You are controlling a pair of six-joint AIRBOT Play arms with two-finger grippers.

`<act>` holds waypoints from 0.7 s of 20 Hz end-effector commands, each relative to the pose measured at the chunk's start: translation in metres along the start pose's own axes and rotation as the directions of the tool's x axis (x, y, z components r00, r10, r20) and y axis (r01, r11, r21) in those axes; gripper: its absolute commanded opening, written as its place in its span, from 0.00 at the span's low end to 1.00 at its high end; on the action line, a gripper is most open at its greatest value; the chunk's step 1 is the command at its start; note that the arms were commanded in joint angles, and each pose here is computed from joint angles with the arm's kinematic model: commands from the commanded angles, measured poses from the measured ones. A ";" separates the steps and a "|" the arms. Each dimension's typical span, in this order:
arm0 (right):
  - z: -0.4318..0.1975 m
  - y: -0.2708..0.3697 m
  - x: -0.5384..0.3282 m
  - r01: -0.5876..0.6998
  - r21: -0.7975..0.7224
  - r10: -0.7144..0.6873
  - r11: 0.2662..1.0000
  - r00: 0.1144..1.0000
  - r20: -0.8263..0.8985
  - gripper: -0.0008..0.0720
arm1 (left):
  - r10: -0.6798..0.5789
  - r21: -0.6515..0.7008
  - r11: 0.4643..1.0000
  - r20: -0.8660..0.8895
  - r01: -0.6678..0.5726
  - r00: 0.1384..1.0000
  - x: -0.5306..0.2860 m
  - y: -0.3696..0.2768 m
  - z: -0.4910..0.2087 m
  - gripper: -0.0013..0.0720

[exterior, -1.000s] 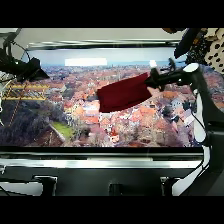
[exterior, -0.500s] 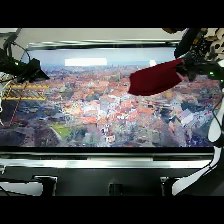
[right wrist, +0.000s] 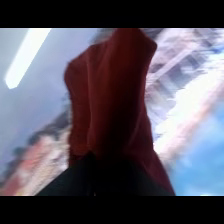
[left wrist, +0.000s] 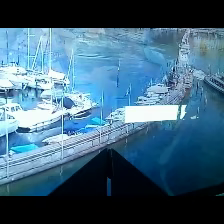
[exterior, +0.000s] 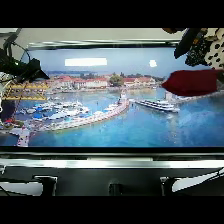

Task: Fold the clothes and pants, and hang the long-sleeved shirts on hangers.

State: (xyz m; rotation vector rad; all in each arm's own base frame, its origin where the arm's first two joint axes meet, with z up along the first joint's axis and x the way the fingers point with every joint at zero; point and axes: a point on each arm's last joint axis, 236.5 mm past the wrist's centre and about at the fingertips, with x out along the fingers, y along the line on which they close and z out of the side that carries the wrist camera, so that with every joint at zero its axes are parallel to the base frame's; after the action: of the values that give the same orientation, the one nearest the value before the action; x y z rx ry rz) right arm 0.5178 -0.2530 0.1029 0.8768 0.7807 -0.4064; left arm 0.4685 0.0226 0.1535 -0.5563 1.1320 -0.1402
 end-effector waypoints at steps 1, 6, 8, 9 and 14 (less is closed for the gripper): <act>0.004 -0.089 -0.043 0.370 -0.009 -0.369 0.929 0.929 0.008 0.06 | 0.000 0.000 1.000 -0.002 0.000 1.000 0.000 0.000 0.000 0.04; -0.020 -0.143 -0.071 0.591 -0.052 -0.593 0.805 0.800 -0.091 0.06 | 0.004 0.000 1.000 -0.040 -0.004 0.999 0.000 0.001 -0.010 0.04; -0.042 -0.156 -0.070 0.616 -0.098 -0.622 0.782 0.764 -0.172 0.06 | 0.004 0.001 1.000 -0.047 -0.004 0.999 0.000 0.001 -0.011 0.04; -0.058 -0.165 -0.069 0.632 -0.125 -0.642 0.765 0.732 -0.227 0.06 | 0.004 0.001 1.000 -0.046 -0.004 0.999 0.000 0.001 -0.011 0.04; -0.106 -0.208 -0.087 0.718 -0.145 -0.728 0.681 0.642 -0.241 0.06 | 0.005 0.000 1.000 -0.053 -0.005 0.999 0.000 0.001 -0.012 0.04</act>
State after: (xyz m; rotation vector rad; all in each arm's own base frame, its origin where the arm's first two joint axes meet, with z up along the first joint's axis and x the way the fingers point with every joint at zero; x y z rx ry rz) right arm 0.3245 -0.2922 0.0285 0.5991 1.3656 -0.9166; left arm 0.4589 0.0198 0.1500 -0.5537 1.1766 -0.1497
